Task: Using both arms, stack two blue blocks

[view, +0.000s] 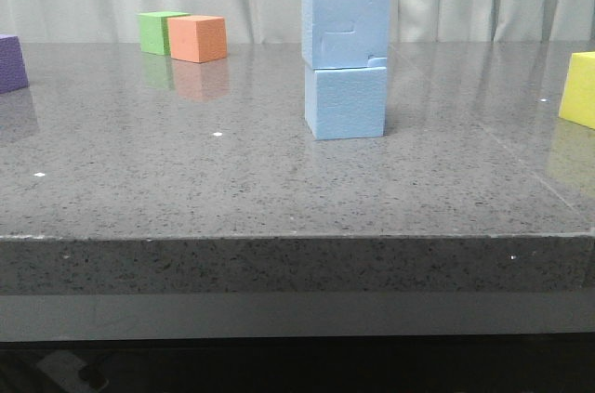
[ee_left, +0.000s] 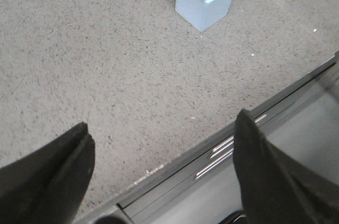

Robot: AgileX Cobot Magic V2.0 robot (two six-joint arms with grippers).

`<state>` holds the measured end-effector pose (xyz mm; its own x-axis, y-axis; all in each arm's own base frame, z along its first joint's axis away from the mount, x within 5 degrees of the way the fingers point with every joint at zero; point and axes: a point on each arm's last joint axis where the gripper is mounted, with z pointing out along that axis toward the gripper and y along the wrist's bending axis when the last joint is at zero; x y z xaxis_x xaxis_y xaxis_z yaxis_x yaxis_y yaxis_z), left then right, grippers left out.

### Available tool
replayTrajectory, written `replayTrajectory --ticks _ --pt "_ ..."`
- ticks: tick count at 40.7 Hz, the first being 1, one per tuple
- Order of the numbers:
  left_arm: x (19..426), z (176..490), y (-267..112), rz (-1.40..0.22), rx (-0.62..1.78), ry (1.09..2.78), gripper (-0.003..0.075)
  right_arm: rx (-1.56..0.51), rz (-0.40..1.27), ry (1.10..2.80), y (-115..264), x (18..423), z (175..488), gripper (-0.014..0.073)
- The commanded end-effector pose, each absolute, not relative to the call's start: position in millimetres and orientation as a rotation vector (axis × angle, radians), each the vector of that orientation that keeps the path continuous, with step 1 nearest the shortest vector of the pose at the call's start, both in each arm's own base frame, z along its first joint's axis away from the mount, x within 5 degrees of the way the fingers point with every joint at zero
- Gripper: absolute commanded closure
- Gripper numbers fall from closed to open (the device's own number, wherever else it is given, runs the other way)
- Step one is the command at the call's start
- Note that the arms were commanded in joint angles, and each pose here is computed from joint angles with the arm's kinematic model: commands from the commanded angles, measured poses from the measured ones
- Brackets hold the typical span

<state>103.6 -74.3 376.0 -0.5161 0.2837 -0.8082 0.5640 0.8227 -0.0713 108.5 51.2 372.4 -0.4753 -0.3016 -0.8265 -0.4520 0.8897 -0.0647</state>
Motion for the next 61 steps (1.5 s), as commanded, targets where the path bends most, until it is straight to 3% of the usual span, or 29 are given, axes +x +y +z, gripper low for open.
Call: replayTrajectory --ticks 1,12,29,33,36,44,49,61 --pt "89 380 -67 -0.504 0.539 2.0 0.0187 -0.525 0.202 2.018 51 110 384 -0.0006" --pt "70 361 -55 -0.512 0.53 1.972 0.0187 -0.521 0.205 2.002 51 111 386 -0.0006" --pt "75 368 -56 -0.527 0.495 1.871 0.0188 -0.509 0.215 1.95 53 113 390 -0.0006" --pt "76 371 -56 -0.527 0.485 1.834 0.0246 -0.507 0.217 1.94 53 113 391 0.0006" --pt "76 373 -56 -0.529 0.481 1.817 0.0365 -0.507 0.217 1.939 53 113 391 0.0083" --pt "77 375 -56 -0.532 0.473 1.79 0.073 -0.507 0.217 1.939 53 113 391 0.0521" --pt "78 376 -56 -0.517 0.475 1.777 0.0741 -0.507 0.217 1.938 53 113 391 0.0723" --pt "78 376 -56 -0.514 0.476 1.776 0.0741 -0.506 0.218 1.935 53 113 391 0.0715"
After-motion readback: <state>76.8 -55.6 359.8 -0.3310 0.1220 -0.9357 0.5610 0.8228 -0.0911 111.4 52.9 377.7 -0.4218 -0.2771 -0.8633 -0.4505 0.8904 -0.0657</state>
